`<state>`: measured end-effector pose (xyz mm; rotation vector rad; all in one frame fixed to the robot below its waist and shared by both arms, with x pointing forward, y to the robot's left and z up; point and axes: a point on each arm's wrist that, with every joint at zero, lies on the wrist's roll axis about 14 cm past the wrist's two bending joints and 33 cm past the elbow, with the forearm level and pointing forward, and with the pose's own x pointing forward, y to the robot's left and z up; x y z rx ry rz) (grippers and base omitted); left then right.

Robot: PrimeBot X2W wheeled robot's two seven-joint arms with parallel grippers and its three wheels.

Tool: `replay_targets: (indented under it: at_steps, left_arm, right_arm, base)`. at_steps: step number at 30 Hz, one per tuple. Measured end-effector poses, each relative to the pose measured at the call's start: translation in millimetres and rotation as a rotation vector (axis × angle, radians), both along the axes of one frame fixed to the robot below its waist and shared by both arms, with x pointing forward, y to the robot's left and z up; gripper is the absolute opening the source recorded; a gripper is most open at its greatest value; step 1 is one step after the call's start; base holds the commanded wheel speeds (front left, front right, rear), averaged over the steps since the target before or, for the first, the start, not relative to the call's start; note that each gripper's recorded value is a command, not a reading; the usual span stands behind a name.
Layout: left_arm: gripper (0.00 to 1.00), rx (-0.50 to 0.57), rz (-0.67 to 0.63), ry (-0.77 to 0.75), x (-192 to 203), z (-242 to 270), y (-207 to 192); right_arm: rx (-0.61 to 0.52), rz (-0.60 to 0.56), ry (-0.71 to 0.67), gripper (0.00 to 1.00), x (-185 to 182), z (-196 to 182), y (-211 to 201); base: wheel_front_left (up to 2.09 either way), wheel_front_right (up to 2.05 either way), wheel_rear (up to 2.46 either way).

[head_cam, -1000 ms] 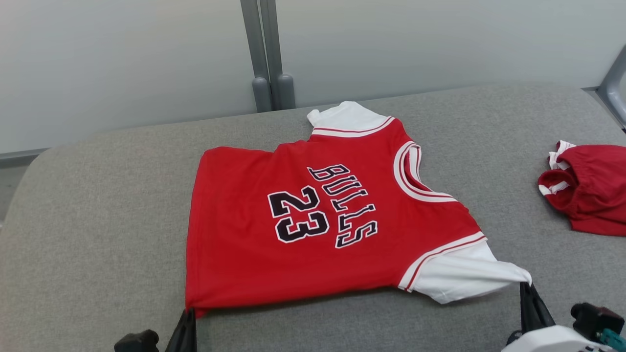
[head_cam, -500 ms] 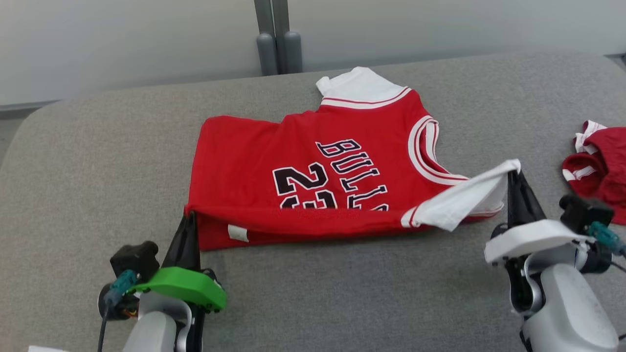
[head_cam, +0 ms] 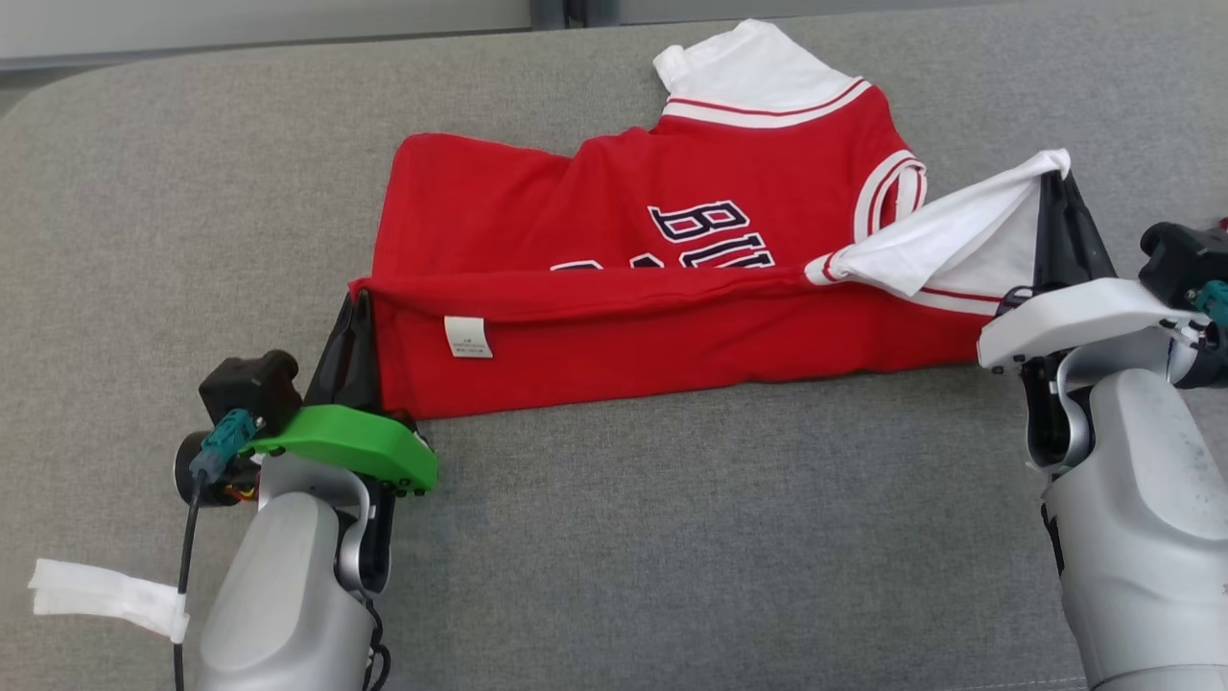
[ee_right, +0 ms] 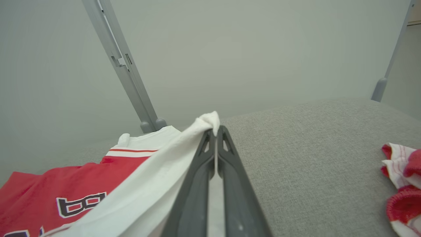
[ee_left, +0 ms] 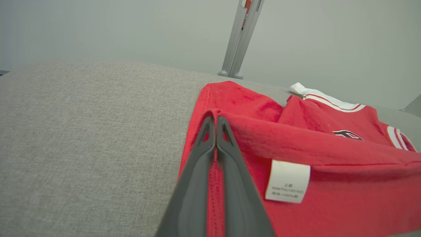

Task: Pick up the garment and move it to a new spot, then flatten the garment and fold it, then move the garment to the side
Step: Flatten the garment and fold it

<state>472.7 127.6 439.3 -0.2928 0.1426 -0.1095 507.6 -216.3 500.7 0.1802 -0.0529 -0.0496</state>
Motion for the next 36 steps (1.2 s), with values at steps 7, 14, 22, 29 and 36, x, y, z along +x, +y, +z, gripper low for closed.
replay_targets:
  at_steps: [7,14,22,29,36]
  left_arm:
    - [0.0,0.031,-0.018,0.021,18,-12,-2]
    - [0.0,0.049,-0.006,0.036,32,-22,3]
    - [1.0,0.046,0.008,0.039,35,-25,7]
    - [1.0,0.014,0.035,0.032,16,-23,9]
    - [1.0,-0.012,0.022,0.1,-17,-42,-1]
  right_arm:
    - [-0.027,-0.005,0.04,0.0,23,-19,0]
    - [-0.047,-0.004,0.061,0.0,41,-32,3]
    - [-0.056,0.014,0.083,1.0,49,-43,12]
    - [-0.026,0.016,0.03,1.0,32,-31,13]
    - [0.022,-0.007,0.143,1.0,-18,-72,5]
  base:
    - [0.0,0.0,0.0]
    - [0.0,0.0,0.0]
    - [0.0,0.0,0.0]
    - [0.0,0.0,0.0]
    - [0.0,0.0,0.0]
